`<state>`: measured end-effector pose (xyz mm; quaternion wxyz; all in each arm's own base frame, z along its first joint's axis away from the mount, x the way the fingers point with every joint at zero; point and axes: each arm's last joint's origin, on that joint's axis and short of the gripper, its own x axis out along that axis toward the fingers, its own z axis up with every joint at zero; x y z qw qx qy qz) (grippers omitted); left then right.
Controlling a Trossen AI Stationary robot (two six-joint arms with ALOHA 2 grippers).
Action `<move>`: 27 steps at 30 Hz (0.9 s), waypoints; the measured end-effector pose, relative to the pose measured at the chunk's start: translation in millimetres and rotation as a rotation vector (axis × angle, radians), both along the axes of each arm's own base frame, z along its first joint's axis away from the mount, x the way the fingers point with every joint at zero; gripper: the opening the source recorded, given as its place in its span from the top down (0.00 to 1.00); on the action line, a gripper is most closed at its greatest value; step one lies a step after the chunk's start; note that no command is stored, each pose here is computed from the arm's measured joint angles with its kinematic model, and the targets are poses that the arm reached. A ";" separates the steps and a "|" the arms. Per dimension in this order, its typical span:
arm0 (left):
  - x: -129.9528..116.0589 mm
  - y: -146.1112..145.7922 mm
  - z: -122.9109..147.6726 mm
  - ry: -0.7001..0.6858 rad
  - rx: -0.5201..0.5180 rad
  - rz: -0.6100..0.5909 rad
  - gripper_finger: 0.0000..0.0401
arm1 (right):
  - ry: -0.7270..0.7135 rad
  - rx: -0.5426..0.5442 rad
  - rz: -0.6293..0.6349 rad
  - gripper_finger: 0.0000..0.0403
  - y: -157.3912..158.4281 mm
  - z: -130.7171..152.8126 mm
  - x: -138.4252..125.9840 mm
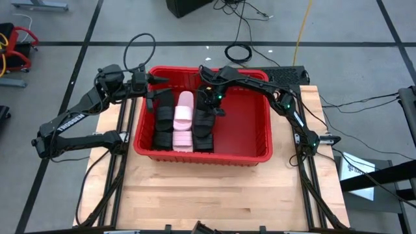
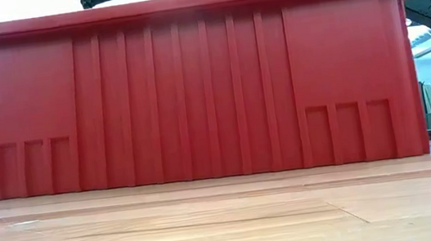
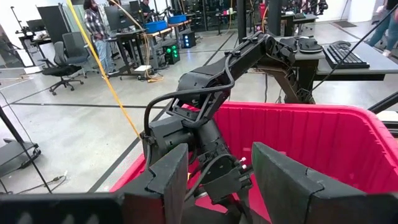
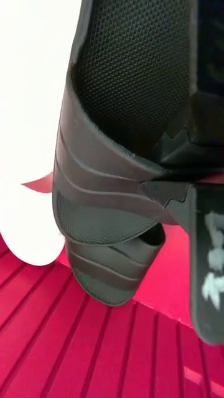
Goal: Pick and place slides into bin
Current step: Put the black slipper into the red bin
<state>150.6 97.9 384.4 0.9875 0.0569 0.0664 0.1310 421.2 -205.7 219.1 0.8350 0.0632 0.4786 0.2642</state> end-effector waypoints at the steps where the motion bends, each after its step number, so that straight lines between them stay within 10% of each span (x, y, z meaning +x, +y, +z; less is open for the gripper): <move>1: 0.0 0.0 0.0 0.000 0.000 0.000 0.55 | 0.007 0.005 -0.005 0.98 0.2 -0.1 -0.4; 27: 0.0 -0.1 -0.5 0.008 0.010 -0.002 0.55 | 0.078 0.080 -0.116 0.98 -6.0 2.9 -7.2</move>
